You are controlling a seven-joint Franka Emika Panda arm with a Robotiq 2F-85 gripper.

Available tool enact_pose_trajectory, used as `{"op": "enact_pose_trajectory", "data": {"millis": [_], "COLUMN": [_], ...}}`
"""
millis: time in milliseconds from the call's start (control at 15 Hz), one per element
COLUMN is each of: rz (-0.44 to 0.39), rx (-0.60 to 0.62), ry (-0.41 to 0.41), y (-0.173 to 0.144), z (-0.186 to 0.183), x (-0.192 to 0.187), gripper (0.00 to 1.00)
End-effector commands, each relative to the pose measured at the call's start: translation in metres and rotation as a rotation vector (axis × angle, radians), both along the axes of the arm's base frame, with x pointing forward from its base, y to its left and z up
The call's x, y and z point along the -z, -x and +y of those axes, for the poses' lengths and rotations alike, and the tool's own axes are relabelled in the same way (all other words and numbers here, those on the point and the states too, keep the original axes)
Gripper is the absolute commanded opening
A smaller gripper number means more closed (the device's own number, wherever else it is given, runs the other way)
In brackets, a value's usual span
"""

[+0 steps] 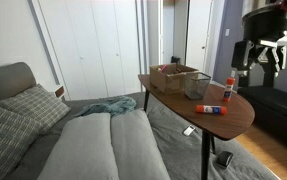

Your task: Put a stick of glue in the penholder

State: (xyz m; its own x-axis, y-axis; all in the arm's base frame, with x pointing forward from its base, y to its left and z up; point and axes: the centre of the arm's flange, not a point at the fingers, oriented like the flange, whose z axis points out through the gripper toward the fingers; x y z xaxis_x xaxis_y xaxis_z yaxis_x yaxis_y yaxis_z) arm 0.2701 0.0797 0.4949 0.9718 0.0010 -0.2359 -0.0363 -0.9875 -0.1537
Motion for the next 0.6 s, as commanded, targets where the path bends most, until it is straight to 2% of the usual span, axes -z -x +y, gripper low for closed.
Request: {"op": "enact_pose_trajectory", "data": {"millis": [0, 333, 533], "rz": [0.0, 0.0, -0.004], "rx": [0.0, 0.0, -0.207], "ry": [0.0, 0.0, 0.027], "y": [0.0, 0.0, -0.0079], "z": [0.0, 0.0, 0.0078], "x": [0.0, 0.0, 0.0063], "gripper": [1.0, 1.0, 1.0]}}
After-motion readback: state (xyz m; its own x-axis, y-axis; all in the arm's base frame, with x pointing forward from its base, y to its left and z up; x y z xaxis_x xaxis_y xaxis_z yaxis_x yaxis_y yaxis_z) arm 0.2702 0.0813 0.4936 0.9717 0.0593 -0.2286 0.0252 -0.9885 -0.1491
